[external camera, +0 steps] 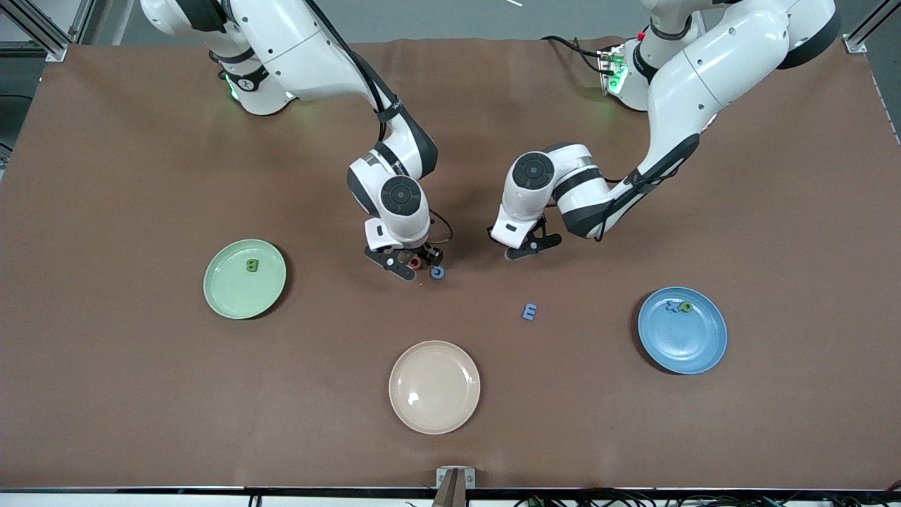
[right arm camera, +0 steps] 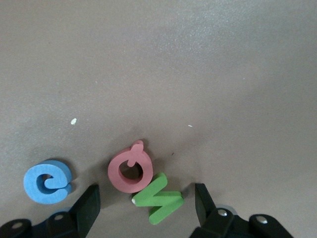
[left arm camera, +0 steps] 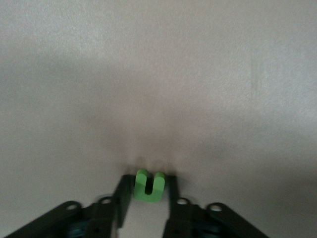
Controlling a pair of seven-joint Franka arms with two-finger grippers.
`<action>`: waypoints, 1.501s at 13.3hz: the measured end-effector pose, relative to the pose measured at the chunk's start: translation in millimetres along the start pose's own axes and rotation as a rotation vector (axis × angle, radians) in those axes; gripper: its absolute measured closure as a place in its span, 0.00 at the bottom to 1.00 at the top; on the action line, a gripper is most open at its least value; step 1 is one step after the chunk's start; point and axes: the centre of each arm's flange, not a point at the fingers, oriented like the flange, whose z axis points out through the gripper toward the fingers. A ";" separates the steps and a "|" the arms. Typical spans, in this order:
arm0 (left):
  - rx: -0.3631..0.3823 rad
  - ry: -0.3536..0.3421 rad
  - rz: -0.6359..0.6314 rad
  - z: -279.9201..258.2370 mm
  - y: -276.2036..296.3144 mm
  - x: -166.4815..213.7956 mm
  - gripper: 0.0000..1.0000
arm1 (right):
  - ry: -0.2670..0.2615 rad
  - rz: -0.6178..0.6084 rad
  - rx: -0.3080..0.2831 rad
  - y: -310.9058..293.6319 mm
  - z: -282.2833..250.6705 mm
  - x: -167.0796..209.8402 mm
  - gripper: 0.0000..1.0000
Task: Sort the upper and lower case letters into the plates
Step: 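Grasp the u with the left gripper while the right gripper grasps the a, then drop the u into the blue plate while the right gripper lifts the a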
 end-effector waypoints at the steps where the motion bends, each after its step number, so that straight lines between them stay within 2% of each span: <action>1: 0.001 0.001 -0.004 0.2 -0.9 2.0 0.69 | 0.001 -0.004 0.001 -0.1 -0.6 0.1 0.16; 2: -0.001 0.002 -0.007 -0.2 -1.5 3.9 0.74 | 0.002 -0.008 0.005 -0.6 -2.1 0.3 0.25; 3: -0.001 0.003 -0.012 -0.3 -2.3 6.2 0.74 | 0.003 -0.019 0.008 -0.8 -4.2 0.5 0.38; 4: -0.002 0.006 -0.020 -0.8 -3.7 10.5 0.74 | 0.004 -0.033 0.009 0.6 -5.8 1.3 0.46; 5: -0.004 0.010 -0.033 -2.1 -6.2 17.6 0.74 | 0.005 -0.047 0.008 4.7 -5.7 3.0 0.47; 7: -0.019 0.036 -0.076 -14.9 -13.8 43.4 0.74 | 0.004 -0.054 0.002 16.3 -7.0 8.3 0.63; 10: -0.050 0.111 -0.162 -52.8 -35.0 97.4 0.74 | 0.001 -0.039 -0.004 28.2 -9.6 20.3 0.92; 11: -0.049 0.134 -0.179 -64.8 -43.3 114.1 0.74 | 0.002 -0.037 0.000 30.0 -11.7 25.9 0.99; 14: 0.038 0.168 -0.118 -87.9 -79.0 158.1 0.74 | 0.007 -0.041 0.015 33.9 -18.1 40.4 0.99; 15: 0.064 0.172 -0.090 -94.2 -94.6 171.7 0.74 | 0.009 -0.038 0.020 34.2 -20.0 42.7 0.92; 16: 0.087 0.171 -0.069 -100.2 -111.1 183.7 0.74 | 0.011 -0.036 0.026 33.6 -21.9 43.7 0.92; 17: 0.108 0.166 -0.050 -105.9 -128.1 194.6 0.74 | 0.011 -0.033 0.034 31.9 -24.0 43.7 0.88; 19: 0.133 0.153 -0.004 -112.1 -164.4 217.3 0.74 | 0.010 -0.026 0.062 25.8 -29.5 41.1 0.66; 20: 0.142 0.144 0.021 -112.0 -184.4 229.0 0.74 | 0.013 -0.020 0.077 23.3 -30.8 39.1 0.59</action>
